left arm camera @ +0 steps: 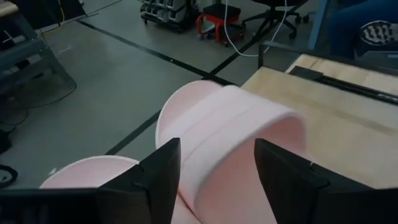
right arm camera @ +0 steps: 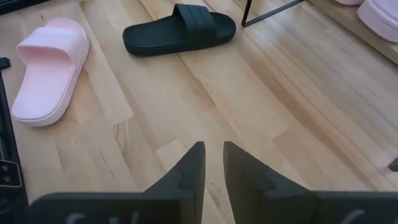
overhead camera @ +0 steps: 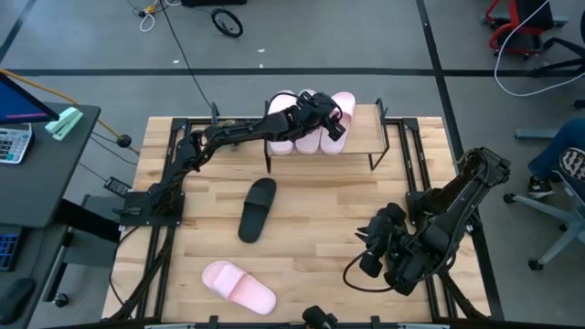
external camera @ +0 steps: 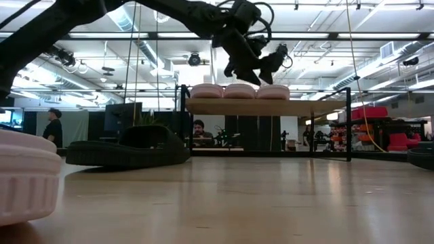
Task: Pick and place slides into the shelf
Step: Put the top pink slide on the shelf, then put the pink slide on the shelf
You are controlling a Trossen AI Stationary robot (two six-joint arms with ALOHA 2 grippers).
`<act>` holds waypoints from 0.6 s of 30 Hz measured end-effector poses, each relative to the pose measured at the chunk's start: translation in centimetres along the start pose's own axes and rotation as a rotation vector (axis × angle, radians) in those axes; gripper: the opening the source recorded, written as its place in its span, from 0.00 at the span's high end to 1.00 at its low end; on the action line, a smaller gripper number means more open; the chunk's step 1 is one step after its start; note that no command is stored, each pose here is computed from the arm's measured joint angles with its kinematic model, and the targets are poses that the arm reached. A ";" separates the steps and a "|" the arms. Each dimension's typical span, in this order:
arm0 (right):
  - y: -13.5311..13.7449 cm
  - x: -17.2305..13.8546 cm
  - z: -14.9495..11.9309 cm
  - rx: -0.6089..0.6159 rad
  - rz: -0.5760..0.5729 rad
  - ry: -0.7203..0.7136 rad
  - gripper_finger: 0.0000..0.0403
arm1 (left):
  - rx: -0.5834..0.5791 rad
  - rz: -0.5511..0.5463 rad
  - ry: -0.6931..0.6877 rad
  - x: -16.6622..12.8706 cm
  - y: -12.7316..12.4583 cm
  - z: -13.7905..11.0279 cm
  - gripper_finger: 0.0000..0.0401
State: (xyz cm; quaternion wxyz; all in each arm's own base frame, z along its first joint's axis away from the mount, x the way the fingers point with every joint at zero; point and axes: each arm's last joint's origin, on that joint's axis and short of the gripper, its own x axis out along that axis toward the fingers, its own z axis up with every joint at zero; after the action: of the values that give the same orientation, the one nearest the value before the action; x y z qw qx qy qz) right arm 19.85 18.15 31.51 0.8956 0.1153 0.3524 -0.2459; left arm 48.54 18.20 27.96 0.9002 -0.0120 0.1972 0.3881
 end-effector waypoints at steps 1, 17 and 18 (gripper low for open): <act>0.0 0.0 0.0 0.000 0.000 0.000 0.84 | 0.003 -0.002 0.002 -0.3 0.0 0.2 0.47; 0.7 0.3 0.5 -0.141 0.052 -0.028 0.84 | 0.467 -0.164 0.064 -19.1 1.7 7.4 0.52; 1.1 0.5 0.8 -0.167 0.070 -0.041 0.84 | 0.474 -0.179 0.076 -20.7 2.1 7.6 0.52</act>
State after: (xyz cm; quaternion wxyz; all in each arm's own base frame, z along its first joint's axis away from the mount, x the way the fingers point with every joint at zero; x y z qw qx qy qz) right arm 21.19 18.61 31.75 0.9171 0.0473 0.3490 -0.1867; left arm 36.87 6.62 42.74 0.9006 0.1673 0.3143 0.2491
